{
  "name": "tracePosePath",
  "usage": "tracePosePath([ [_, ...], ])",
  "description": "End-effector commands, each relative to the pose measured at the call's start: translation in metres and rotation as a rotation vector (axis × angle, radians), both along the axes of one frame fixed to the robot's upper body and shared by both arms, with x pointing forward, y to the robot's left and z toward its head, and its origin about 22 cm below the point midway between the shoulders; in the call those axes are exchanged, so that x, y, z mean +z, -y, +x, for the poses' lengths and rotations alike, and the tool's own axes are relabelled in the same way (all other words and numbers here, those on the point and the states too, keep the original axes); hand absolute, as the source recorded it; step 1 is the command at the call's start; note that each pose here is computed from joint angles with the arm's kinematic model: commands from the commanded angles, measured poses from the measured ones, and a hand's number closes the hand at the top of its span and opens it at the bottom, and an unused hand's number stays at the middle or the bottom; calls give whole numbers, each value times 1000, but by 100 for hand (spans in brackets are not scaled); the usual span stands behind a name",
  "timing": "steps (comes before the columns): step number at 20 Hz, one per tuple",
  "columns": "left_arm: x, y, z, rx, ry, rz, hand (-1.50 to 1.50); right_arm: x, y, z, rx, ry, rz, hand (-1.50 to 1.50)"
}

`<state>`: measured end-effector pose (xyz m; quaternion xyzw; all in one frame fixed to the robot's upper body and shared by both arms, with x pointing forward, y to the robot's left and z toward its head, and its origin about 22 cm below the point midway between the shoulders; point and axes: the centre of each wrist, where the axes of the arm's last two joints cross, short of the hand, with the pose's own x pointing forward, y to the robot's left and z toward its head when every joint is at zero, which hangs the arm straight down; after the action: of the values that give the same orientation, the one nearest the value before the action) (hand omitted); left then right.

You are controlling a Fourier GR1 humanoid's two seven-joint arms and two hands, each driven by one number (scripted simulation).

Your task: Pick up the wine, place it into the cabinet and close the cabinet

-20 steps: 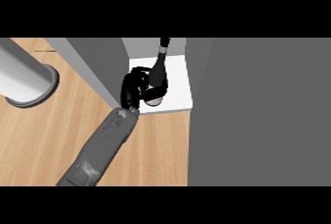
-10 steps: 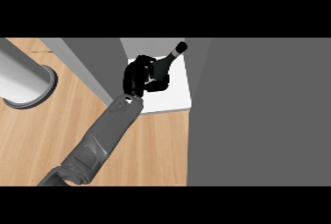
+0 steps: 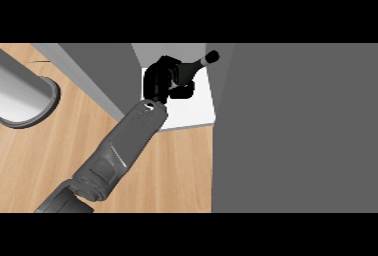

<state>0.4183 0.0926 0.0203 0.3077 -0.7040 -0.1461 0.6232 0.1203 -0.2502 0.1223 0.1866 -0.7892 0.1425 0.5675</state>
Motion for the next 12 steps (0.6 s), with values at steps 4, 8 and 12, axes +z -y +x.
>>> tracePosePath([
  [4, 3, 3, 2, 66, -25, 18, 150, 10, 6, -3, 63, 29, 58, -150],
  [8, 9, 5, 6, 97, -56, 69, 150, 13, 0, -2, 57, 22, 44, -150],
  [12, 0, -2, 4, 170, -43, 124, 150, 13, 6, -9, 70, 9, 36, -150],
])
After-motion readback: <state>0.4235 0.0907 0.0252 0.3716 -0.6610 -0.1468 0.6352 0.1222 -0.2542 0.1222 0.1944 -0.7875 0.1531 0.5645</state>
